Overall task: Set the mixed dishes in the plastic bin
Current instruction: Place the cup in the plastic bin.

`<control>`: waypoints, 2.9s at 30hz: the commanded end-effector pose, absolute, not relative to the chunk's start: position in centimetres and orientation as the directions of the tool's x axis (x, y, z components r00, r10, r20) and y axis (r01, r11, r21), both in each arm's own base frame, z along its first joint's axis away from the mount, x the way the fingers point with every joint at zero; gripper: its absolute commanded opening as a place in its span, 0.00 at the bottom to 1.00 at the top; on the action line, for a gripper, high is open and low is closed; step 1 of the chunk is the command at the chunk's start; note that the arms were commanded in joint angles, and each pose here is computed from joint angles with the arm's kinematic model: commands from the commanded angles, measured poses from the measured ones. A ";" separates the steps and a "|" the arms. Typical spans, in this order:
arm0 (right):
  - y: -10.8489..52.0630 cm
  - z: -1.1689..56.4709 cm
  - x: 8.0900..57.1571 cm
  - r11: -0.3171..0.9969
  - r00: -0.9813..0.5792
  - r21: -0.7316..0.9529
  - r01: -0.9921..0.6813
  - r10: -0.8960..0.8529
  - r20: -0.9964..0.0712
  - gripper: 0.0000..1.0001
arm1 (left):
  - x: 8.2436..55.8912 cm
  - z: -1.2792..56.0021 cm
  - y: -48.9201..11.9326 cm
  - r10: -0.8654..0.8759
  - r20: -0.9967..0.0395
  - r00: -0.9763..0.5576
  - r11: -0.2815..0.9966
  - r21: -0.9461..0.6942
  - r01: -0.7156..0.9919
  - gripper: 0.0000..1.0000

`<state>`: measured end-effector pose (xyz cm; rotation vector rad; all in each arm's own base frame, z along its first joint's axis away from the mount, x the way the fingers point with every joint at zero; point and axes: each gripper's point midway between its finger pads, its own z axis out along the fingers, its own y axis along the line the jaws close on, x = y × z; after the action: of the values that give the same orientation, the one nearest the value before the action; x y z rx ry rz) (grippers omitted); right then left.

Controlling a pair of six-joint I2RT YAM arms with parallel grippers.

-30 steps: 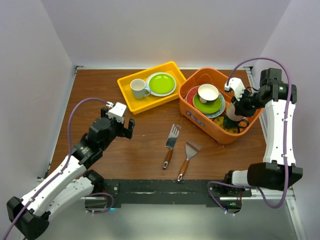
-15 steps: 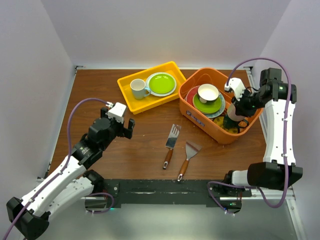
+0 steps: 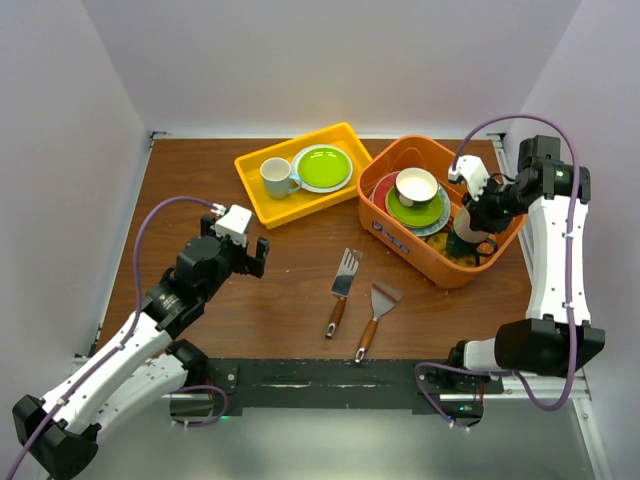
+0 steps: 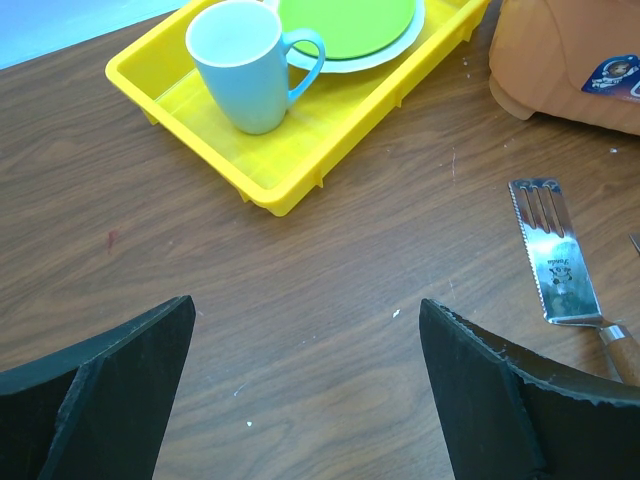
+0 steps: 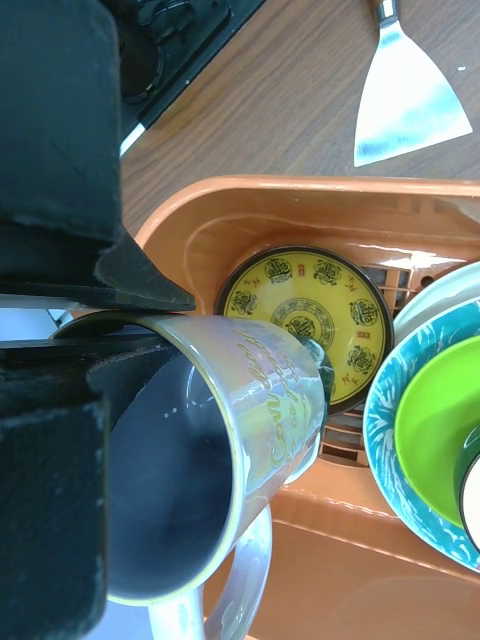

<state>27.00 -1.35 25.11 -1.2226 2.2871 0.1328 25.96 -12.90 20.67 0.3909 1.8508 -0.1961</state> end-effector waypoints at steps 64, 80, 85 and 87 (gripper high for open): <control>5.2 21.6 26.9 0.399 -0.278 -0.133 -0.907 -0.805 -0.523 0.00 | 26.2 22.2 -13.1 0.136 -0.966 -0.220 0.929 0.047 0.367 1.00; 4.8 17.8 26.2 0.408 -0.314 -0.110 -0.907 -0.826 -0.469 0.00 | 26.2 22.1 -13.1 0.137 -0.965 -0.222 0.930 0.048 0.365 1.00; 4.8 19.0 26.6 0.414 -0.303 -0.142 -0.899 -0.823 -0.480 0.00 | 26.2 22.1 -13.1 0.138 -0.966 -0.221 0.929 0.049 0.366 1.00; 4.8 20.0 26.9 0.419 -0.298 -0.157 -0.894 -0.820 -0.488 0.00 | 26.2 22.1 -13.1 0.136 -0.966 -0.221 0.930 0.047 0.365 1.00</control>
<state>26.17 4.66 16.59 -1.4854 2.2602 0.2816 25.86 -12.90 20.93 0.3897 1.8418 -0.2026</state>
